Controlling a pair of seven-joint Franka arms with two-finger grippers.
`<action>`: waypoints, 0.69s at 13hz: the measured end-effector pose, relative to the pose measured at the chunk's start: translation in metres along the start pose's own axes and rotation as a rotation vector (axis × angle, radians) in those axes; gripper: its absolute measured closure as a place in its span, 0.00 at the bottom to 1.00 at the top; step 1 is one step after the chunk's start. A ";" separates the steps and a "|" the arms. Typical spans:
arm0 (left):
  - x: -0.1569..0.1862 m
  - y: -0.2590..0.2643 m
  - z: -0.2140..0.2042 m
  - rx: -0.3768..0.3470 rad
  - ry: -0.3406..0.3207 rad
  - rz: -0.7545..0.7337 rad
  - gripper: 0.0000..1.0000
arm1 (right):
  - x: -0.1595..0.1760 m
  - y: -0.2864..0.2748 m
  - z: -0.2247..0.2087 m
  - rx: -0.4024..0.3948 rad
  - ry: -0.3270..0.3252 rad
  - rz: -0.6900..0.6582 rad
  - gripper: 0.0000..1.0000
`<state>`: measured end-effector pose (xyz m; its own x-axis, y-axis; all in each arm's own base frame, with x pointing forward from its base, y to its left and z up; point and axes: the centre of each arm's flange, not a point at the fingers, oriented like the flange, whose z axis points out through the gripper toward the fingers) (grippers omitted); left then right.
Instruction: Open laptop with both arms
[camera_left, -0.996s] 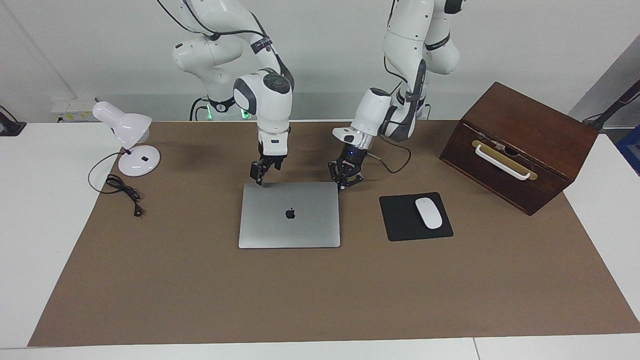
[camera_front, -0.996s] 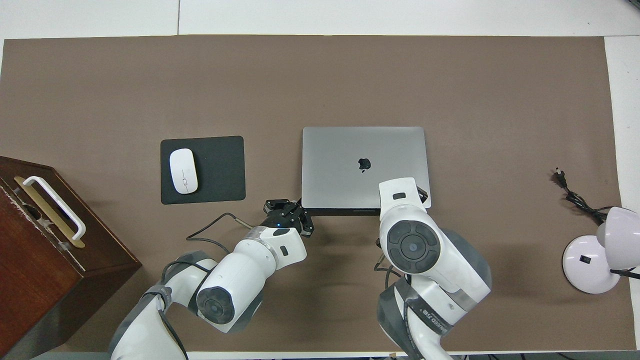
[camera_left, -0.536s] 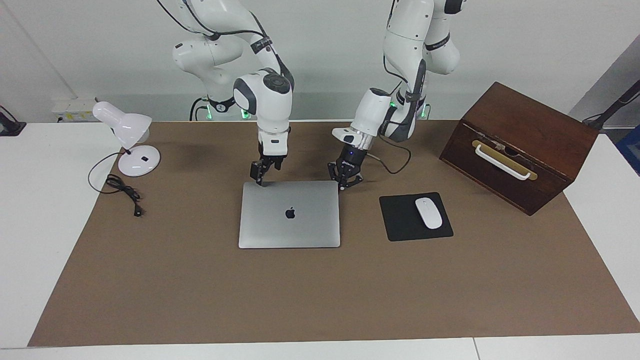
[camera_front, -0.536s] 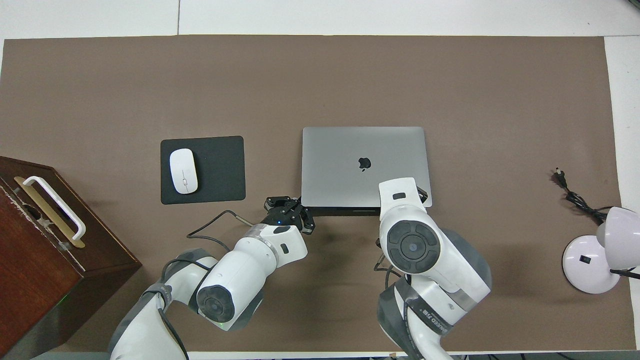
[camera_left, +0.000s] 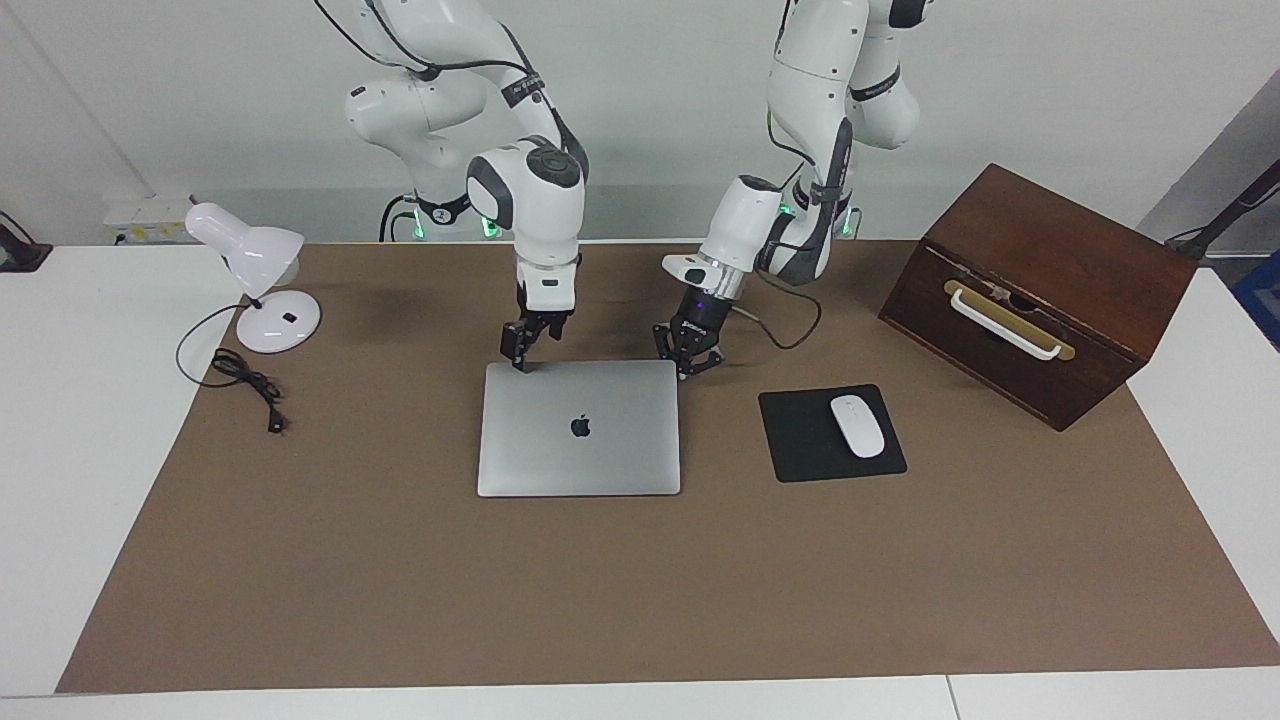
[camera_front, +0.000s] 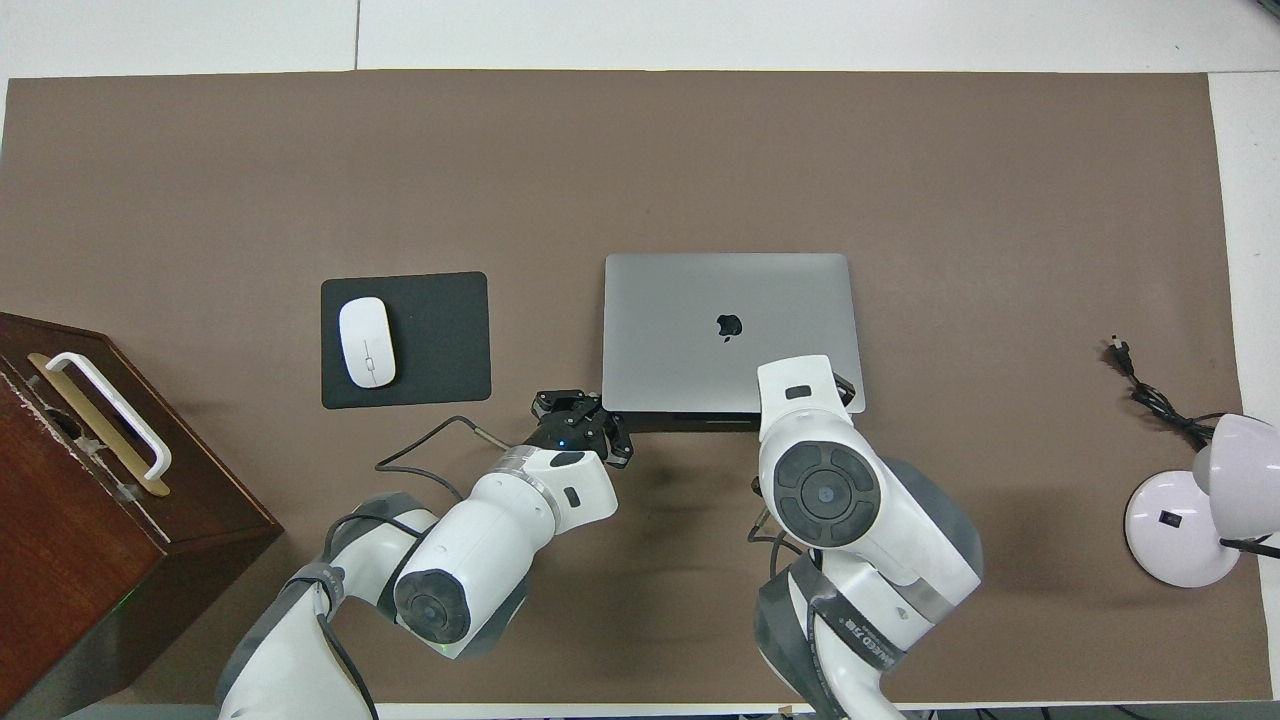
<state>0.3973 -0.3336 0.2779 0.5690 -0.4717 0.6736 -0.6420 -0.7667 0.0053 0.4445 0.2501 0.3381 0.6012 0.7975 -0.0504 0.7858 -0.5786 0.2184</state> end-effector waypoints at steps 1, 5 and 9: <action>0.000 -0.003 0.001 0.002 -0.001 0.006 0.99 | 0.000 0.000 0.000 0.000 0.000 0.000 0.00; -0.003 -0.005 0.003 0.004 -0.009 0.009 0.99 | 0.000 0.000 0.000 0.000 0.000 0.000 0.00; -0.006 -0.005 0.009 0.003 -0.016 0.016 0.99 | -0.001 -0.001 0.002 0.002 -0.003 -0.001 0.00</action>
<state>0.4013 -0.3309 0.2675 0.5669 -0.4910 0.6614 -0.6494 -0.7604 -0.0079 0.4438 0.2498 0.3363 0.6007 0.7977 -0.0534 0.7867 -0.5780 0.2169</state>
